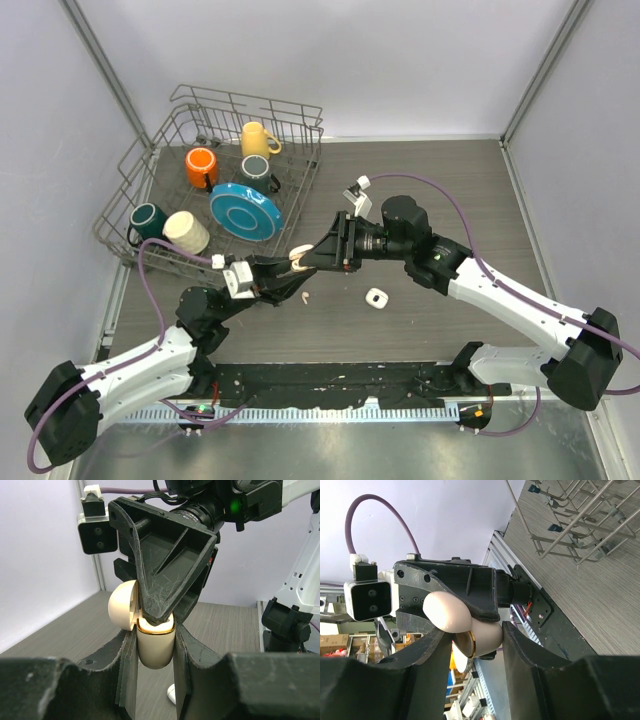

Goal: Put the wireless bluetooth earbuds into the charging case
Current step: Open the charging case.

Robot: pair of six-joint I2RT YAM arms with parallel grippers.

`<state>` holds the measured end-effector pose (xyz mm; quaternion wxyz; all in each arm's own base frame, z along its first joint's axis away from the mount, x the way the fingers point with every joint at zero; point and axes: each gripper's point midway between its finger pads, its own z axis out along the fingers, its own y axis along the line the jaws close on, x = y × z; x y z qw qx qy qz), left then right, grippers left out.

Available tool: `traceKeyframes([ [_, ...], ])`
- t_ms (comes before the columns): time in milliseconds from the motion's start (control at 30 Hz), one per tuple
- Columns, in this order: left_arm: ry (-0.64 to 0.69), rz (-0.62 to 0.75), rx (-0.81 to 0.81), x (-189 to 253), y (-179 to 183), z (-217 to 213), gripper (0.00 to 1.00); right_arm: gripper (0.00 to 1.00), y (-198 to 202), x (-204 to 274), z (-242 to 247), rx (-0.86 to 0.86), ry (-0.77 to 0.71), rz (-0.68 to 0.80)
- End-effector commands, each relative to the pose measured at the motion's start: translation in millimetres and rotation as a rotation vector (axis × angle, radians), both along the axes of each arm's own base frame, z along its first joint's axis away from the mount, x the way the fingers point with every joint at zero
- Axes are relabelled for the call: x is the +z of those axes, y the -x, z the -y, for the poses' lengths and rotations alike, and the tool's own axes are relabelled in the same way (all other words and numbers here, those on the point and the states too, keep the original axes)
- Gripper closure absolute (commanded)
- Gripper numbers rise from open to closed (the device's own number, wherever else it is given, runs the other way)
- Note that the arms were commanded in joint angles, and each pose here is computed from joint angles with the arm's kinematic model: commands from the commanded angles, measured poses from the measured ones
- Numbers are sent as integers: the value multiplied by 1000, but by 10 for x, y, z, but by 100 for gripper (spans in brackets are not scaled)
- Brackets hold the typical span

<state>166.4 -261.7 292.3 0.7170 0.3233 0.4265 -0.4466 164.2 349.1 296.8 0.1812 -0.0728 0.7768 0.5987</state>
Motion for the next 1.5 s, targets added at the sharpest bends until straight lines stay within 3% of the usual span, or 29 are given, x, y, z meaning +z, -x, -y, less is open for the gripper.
traceKeyframes([
  [0, 46, 51, 39, 238, -47, -33, 97, 76, 120, 211, -47, 71, -63, 51],
  [700, 41, -22, 37, 157, -91, -16, 95, 84, 65, 263, 30, 40, -4, 147],
  [800, 40, -24, 35, 157, -88, -12, 99, 84, 58, 254, 29, 37, -1, 147],
  [867, 41, -22, 34, 159, -81, -16, 100, 80, 56, 250, 29, 36, 1, 146],
  [967, 38, -24, 39, 149, -87, -25, 100, 65, 40, 232, 38, 26, 10, 147],
  [1067, 38, -25, 44, 139, -82, -39, 100, 43, 25, 261, 74, 7, 12, 169],
  [1167, 41, -23, 54, 146, -81, -66, 100, 35, 1, 309, 103, -18, 8, 194],
  [1467, 43, -23, 76, 137, -74, -123, 100, 30, -9, 452, 229, -55, 15, 281],
])
